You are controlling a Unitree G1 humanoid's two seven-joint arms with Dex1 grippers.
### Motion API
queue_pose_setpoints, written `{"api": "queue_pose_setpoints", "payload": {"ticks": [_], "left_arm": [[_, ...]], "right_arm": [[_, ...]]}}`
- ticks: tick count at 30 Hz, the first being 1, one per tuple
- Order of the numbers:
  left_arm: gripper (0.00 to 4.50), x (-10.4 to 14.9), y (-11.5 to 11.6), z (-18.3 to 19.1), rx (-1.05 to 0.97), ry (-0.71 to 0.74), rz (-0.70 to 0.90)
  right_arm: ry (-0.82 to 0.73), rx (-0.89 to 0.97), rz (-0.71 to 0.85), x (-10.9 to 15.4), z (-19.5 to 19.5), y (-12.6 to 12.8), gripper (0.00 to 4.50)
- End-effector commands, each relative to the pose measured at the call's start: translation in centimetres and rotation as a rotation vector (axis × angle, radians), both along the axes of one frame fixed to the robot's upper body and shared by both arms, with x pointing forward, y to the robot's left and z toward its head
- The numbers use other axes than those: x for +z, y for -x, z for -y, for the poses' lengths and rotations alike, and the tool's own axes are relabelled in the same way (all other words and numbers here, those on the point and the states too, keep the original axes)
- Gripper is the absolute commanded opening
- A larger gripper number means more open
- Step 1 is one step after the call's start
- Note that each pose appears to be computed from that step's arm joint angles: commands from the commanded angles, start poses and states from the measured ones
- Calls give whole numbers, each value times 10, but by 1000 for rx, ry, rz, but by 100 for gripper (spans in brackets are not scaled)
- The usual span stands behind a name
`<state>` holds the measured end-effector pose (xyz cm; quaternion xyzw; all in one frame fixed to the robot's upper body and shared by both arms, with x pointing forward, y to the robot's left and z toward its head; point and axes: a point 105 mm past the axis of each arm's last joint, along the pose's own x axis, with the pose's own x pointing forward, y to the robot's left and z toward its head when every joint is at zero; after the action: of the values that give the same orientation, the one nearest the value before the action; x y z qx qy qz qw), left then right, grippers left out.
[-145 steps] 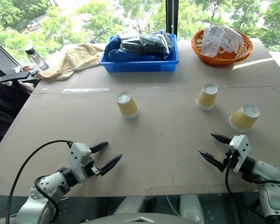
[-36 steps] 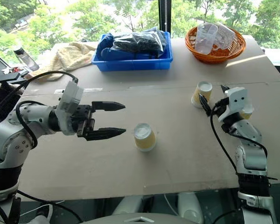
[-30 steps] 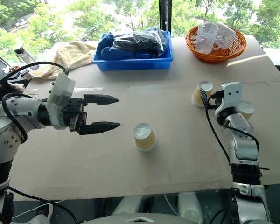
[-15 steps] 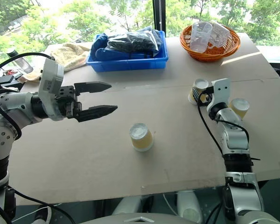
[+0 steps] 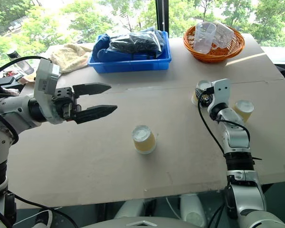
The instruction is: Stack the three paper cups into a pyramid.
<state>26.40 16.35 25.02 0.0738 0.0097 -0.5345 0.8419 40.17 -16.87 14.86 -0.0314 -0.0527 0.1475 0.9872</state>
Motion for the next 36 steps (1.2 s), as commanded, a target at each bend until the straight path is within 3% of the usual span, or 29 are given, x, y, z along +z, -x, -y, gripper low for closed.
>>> {"api": "queue_pose_setpoints", "payload": {"ticks": [1,6,11,14,19,29,36], "left_arm": [[450,10,5,-2,1,-16,63],[450,7,7,-5,5,-23,59],[450,3,10,-7,0,-36,46],[450,2,14,-6,-30,-37,33],[450,-5,22,-2,-80,-78,-21],[450,-10,31,1,-131,-138,-11],[450,-11,28,1,-124,-152,-4]], "right_arm": [[-9,30,85,22,-3,0,222],[-38,218,80,26,-16,19,222],[-21,569,65,24,-39,72,222],[55,794,14,9,-53,112,222],[13,988,-68,-1,-75,147,222],[172,974,-67,-31,-91,148,222],[155,939,-47,-25,-88,139,222]]}}
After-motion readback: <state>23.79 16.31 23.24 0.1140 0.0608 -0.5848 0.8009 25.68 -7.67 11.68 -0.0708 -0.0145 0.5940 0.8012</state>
